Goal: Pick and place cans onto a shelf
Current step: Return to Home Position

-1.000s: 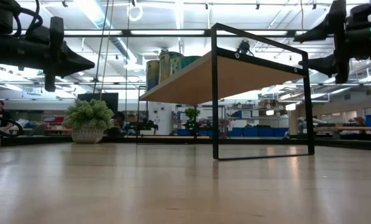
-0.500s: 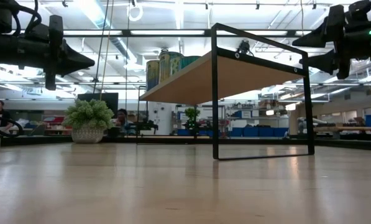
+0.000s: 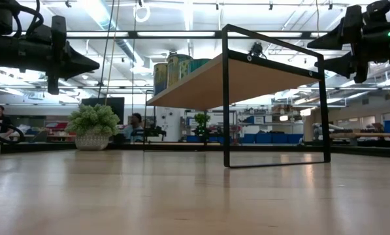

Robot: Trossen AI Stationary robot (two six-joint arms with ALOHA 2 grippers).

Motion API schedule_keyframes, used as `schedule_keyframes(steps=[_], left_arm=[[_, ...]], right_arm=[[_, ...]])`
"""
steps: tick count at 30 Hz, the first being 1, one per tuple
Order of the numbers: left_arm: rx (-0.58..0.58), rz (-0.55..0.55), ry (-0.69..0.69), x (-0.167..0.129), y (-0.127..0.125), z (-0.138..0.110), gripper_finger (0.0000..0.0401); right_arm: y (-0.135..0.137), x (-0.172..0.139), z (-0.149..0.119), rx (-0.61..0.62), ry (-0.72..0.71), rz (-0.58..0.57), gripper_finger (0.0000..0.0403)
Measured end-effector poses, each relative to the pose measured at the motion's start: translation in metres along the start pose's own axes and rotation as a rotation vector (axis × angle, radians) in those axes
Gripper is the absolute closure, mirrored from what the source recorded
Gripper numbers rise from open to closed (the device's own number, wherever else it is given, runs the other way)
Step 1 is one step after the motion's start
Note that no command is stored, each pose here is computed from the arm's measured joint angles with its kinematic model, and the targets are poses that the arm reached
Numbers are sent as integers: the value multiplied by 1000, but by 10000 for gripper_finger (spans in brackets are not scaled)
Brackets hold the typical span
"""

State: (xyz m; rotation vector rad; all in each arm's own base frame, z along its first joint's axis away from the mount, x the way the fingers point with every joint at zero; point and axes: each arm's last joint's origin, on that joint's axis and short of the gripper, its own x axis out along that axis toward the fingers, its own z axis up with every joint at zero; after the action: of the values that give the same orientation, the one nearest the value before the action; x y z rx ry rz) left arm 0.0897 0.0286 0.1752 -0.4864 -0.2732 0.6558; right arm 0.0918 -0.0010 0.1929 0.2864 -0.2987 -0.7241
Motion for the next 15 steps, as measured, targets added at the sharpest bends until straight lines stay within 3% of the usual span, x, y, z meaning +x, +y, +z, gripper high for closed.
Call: schedule_keyframes(steps=[15], left_arm=[[0, 0, 0, 0, 0, 0, 381]], right_arm=[[0, 0, 0, 0, 0, 0, 69]])
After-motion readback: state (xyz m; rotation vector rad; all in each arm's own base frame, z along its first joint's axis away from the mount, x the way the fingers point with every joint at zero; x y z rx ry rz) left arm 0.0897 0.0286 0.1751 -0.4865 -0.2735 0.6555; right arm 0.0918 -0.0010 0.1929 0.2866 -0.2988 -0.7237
